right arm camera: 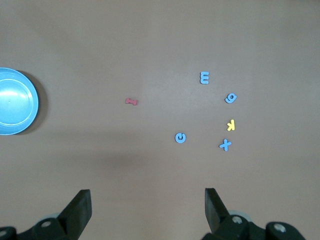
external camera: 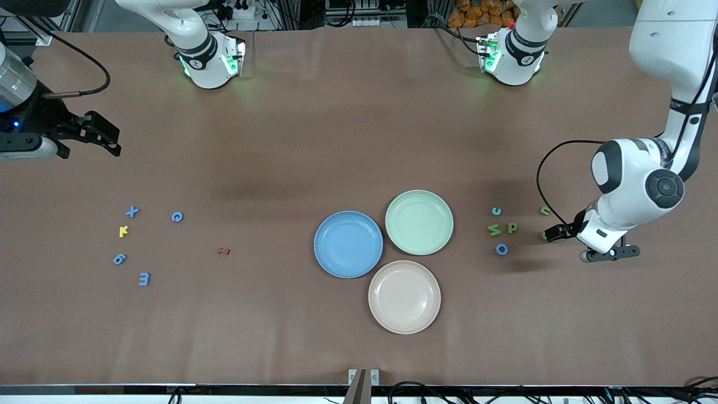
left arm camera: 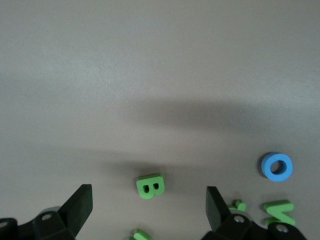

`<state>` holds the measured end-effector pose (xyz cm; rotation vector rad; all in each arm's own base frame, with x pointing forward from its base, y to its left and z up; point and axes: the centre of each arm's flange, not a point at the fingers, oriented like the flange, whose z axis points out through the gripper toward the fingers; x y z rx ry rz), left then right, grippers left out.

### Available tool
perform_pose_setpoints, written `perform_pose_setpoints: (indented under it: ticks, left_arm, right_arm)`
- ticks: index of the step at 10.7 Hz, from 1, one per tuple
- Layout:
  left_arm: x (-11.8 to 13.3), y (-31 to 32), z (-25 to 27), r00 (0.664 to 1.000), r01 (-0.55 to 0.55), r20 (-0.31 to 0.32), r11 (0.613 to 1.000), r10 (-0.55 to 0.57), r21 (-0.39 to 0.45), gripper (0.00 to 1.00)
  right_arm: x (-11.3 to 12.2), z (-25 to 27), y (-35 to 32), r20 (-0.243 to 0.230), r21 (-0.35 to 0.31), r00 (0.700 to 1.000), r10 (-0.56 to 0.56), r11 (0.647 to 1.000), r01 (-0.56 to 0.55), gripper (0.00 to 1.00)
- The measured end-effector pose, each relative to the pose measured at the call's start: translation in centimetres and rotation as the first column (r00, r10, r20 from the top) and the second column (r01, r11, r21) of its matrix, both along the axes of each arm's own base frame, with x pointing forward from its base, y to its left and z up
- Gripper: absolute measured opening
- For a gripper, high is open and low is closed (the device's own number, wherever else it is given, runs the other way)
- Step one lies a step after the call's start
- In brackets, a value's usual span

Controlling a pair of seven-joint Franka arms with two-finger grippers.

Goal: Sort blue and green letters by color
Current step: 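Reach the left gripper to the green B while the right gripper reaches the blue g, then grasp the green B and carry it over the green plate with the left gripper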

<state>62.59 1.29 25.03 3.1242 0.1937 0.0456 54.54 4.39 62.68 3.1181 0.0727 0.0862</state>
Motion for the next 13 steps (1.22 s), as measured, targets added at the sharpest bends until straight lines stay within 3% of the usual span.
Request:
perform_pose_setpoints:
  ticks: [6, 7, 9, 10, 13]
  left_arm:
    - [-0.4, -0.6, -3.6, 0.995, -0.095, -0.031, 0.995, 0.096, 0.028, 0.88]
    - [-0.6, -0.8, -4.0, 0.994, -0.099, -0.035, 0.995, 0.1, 0.029, 0.81]
    - [-0.8, -0.9, -4.6, 0.994, -0.101, -0.039, 0.995, 0.102, 0.028, 0.79]
    - [-0.9, -0.9, -4.9, 0.994, -0.101, -0.041, 0.995, 0.102, 0.028, 0.78]
    - [-0.9, -0.9, -5.4, 0.994, -0.102, -0.038, 0.994, 0.103, 0.026, 0.76]
  right_arm:
    - [0.1, -1.4, -1.2, -0.025, -0.002, 0.999, -0.023, 1.0, 0.023, 1.0]
    - [0.4, -2.9, -2.1, -0.028, -0.002, 0.999, -0.037, 0.999, 0.037, 1.0]
    - [1.3, -7.2, -3.6, -0.022, -0.002, 0.998, -0.061, 0.998, 0.061, 1.0]
    - [1.8, -9.6, -5.4, -0.041, -0.005, 0.997, -0.067, 0.998, 0.067, 1.0]
    - [4.8, -17.9, -14.5, -0.038, -0.005, 0.999, -0.023, 1.0, 0.023, 1.0]
